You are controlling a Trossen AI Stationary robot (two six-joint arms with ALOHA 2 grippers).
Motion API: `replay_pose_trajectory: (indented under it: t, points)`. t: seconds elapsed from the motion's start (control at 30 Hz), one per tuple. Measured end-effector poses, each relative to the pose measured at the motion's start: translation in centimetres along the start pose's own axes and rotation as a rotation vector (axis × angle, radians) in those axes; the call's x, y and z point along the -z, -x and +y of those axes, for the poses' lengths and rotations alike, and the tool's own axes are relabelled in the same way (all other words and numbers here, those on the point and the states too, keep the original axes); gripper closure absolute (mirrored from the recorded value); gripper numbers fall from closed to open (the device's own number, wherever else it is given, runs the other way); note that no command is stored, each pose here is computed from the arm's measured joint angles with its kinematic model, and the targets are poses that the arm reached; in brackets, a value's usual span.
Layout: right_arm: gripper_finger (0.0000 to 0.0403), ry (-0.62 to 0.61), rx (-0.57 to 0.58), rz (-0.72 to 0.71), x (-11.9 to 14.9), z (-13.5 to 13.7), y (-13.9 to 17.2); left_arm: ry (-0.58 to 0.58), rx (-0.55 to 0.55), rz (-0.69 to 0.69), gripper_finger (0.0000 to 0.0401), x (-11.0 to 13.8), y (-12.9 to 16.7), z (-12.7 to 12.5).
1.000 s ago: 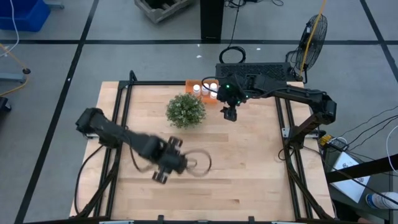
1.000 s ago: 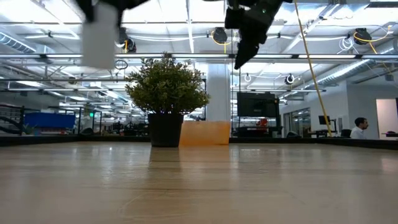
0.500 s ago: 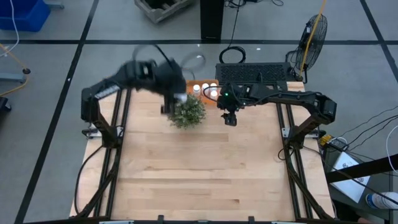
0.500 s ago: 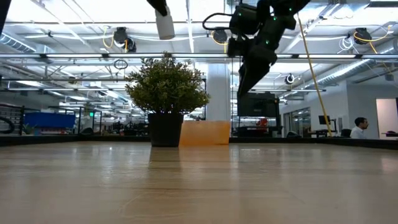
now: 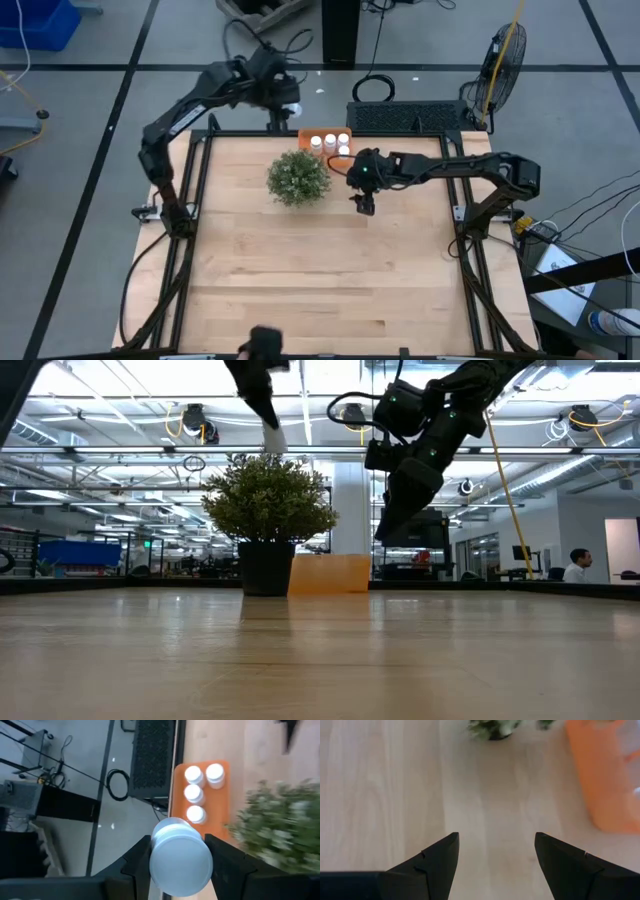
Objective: Pick and place pill bottles into a basket
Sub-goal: Put the white pill bottle into the orange bin
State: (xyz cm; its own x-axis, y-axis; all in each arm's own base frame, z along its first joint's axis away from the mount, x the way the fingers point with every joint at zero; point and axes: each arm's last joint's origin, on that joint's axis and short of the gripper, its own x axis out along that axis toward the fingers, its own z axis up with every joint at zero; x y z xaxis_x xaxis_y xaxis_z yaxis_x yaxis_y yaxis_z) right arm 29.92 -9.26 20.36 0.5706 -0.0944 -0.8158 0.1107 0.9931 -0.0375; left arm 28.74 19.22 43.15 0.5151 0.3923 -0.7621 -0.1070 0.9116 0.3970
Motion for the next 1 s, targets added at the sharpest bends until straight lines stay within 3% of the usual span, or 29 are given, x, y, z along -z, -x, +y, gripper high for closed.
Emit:
replay_pose_trajectory:
  t: [0.17, 0.47, 0.7, 1.0]
  points:
    - [0.0152, 0.014, -0.018, -0.021, -0.3, 1.1, -0.1, -0.035, 0.015, 0.007, 0.0241, -0.3, -5.0, 1.4]
    - [0.0152, 0.016, -0.028, -0.065, -0.9, 2.0, -0.2, -0.038, 0.148, 0.067, 0.0241, 0.0, -12.1, 2.2]
    - [0.0152, -0.046, -0.018, -0.022, -0.4, 1.7, -0.1, -0.035, 0.228, 0.058, 0.0241, 0.0, -14.0, 1.8]
    - [0.0152, -0.091, 0.060, 0.083, 1.3, 0.9, -0.5, -0.046, 0.273, 0.063, 0.0242, -0.3, -14.0, 0.9]
